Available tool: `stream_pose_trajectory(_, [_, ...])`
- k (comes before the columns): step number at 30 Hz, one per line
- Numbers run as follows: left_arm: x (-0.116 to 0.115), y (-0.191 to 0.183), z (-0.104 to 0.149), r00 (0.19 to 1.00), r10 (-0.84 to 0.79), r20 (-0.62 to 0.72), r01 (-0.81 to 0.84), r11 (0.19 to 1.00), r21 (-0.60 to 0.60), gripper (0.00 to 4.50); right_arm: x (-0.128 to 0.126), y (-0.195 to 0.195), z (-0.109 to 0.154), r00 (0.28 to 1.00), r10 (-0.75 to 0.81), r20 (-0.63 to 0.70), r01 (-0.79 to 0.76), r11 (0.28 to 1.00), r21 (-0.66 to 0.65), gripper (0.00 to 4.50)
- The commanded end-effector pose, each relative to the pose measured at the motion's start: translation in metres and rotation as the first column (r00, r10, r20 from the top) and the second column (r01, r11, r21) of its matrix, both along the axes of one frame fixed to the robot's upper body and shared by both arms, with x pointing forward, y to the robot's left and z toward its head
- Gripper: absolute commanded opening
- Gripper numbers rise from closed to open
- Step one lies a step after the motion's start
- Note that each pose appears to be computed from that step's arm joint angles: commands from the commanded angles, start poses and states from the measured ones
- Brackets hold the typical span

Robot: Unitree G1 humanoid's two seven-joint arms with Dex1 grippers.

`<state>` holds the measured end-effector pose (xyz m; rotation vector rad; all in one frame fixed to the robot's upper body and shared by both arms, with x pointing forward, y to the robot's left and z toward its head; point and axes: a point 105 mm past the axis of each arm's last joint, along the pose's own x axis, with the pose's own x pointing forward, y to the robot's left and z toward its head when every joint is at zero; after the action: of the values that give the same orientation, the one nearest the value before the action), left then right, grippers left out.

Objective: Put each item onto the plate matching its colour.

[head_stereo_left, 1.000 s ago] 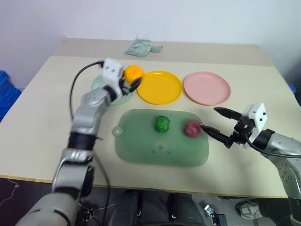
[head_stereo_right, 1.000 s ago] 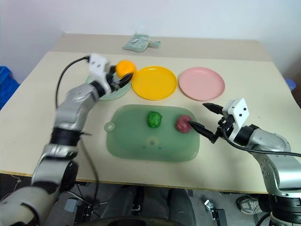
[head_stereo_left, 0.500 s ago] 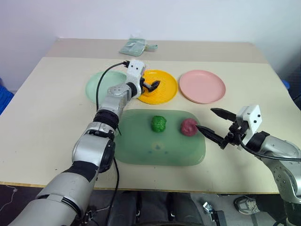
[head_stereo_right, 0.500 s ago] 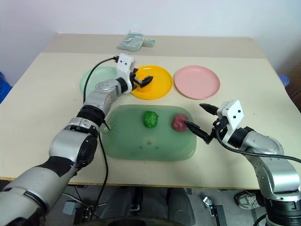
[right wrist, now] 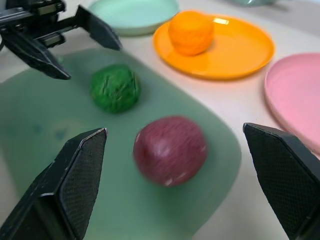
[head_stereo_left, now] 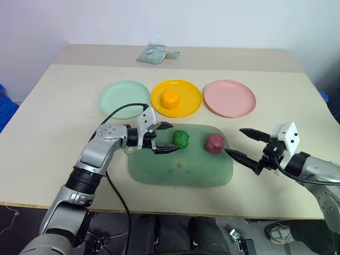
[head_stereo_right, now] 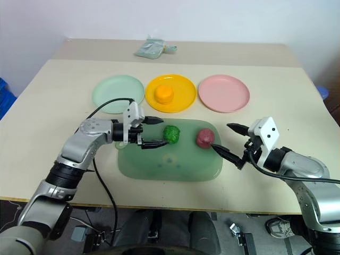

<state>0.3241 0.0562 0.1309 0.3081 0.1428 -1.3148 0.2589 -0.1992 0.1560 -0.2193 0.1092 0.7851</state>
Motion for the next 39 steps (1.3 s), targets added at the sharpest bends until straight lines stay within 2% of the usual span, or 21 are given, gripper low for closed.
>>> stream_pose_trajectory(1, [0.004, -0.012, 0.001, 0.998, -0.014, 0.063, 0.012, 0.999, 0.035, 4.47, -0.001, 0.002, 0.013, 0.998, 0.01, 0.063, -0.01, 1.0, -0.01, 4.5])
stream_pose_trajectory(2, [0.007, -0.013, -0.001, 0.997, 0.002, 0.078, -0.005, 0.999, 0.043, 4.47, -0.001, 0.003, 0.014, 0.998, 0.01, 0.066, -0.009, 1.0, -0.008, 4.5])
stream_pose_trajectory(3, [0.011, -0.014, -0.003, 0.996, 0.021, 0.088, -0.025, 0.998, 0.05, 4.24, -0.001, 0.004, 0.014, 0.998, 0.01, 0.068, -0.009, 1.0, -0.006, 4.5])
stream_pose_trajectory(5, [0.013, -0.014, -0.005, 0.995, 0.035, 0.093, -0.039, 0.998, 0.048, 3.6, -0.001, 0.005, 0.013, 0.998, 0.009, 0.069, -0.009, 1.0, -0.003, 4.5])
stream_pose_trajectory(7, [0.013, -0.013, -0.002, 0.994, 0.05, 0.102, -0.053, 0.998, 0.028, 2.69, -0.001, 0.006, 0.013, 0.998, 0.008, 0.07, -0.007, 1.0, -0.003, 4.5])
stream_pose_trajectory(8, [0.014, -0.011, 0.001, 0.993, 0.067, 0.102, -0.069, 0.998, 0.012, 2.69, -0.001, 0.006, 0.013, 0.997, 0.007, 0.071, -0.007, 1.0, -0.002, 4.5])
stream_pose_trajectory(11, [0.027, 0.009, 0.026, 0.97, 0.225, 0.096, -0.21, 0.967, -0.148, 2.69, 0.0, 0.006, 0.014, 0.997, 0.004, 0.08, -0.004, 1.0, -0.002, 4.5])
stream_pose_trajectory(13, [0.044, 0.034, 0.04, 0.91, 0.409, 0.069, -0.382, 0.891, -0.245, 2.69, 0.0, 0.006, 0.016, 0.996, 0.0, 0.093, 0.0, 1.0, 0.002, 4.5])
stream_pose_trajectory(15, [0.056, 0.062, 0.05, 0.817, 0.574, 0.056, -0.531, 0.788, -0.312, 2.69, 0.001, 0.006, 0.018, 0.995, -0.006, 0.103, 0.005, 1.0, 0.011, 4.5])
stream_pose_trajectory(18, [0.071, 0.121, 0.056, 0.546, 0.835, 0.065, -0.768, 0.53, -0.36, 2.69, 0.002, 0.013, 0.019, 0.995, 0.019, 0.098, -0.022, 0.999, 0.034, 4.5])
stream_pose_trajectory(21, [0.084, 0.149, 0.048, 0.368, 0.928, 0.059, -0.871, 0.366, -0.328, 2.69, 0.003, 0.019, 0.015, 0.995, 0.045, 0.085, -0.048, 0.998, 0.035, 4.5])
stream_pose_trajectory(23, [0.094, 0.157, 0.043, 0.312, 0.949, 0.054, -0.901, 0.313, -0.301, 2.69, 0.005, 0.022, 0.014, 0.995, 0.055, 0.082, -0.058, 0.997, 0.04, 4.5])
stream_pose_trajectory(28, [0.11, 0.153, 0.038, 0.305, 0.951, 0.042, -0.909, 0.304, -0.286, 2.69, 0.008, 0.025, 0.013, 0.994, 0.069, 0.082, -0.073, 0.996, 0.044, 4.5])
stream_pose_trajectory(31, [0.115, 0.153, 0.037, 0.313, 0.949, 0.024, -0.904, 0.306, -0.3, 3.71, 0.007, 0.027, 0.013, 0.994, 0.074, 0.085, -0.078, 0.996, 0.044, 4.5])
stream_pose_trajectory(32, [0.114, 0.15, 0.042, 0.328, 0.944, 0.034, -0.892, 0.322, -0.318, 4.24, 0.006, 0.027, 0.014, 0.994, 0.073, 0.087, -0.077, 0.996, 0.044, 4.5])
stream_pose_trajectory(33, [0.113, 0.147, 0.048, 0.348, 0.936, 0.051, -0.875, 0.344, -0.339, 4.42, 0.006, 0.026, 0.014, 0.993, 0.071, 0.089, -0.076, 0.996, 0.044, 4.5])
stream_pose_trajectory(37, [0.104, 0.149, 0.069, 0.356, 0.932, 0.074, -0.833, 0.352, -0.426, 4.42, 0.0, 0.026, 0.013, 0.993, 0.076, 0.087, -0.078, 0.997, 0.026, 4.5])
stream_pose_trajectory(39, [0.096, 0.145, 0.075, 0.386, 0.912, 0.141, -0.803, 0.407, -0.435, 4.42, 0.001, 0.03, 0.008, 0.994, 0.076, 0.084, -0.076, 0.997, -0.004, 4.5])
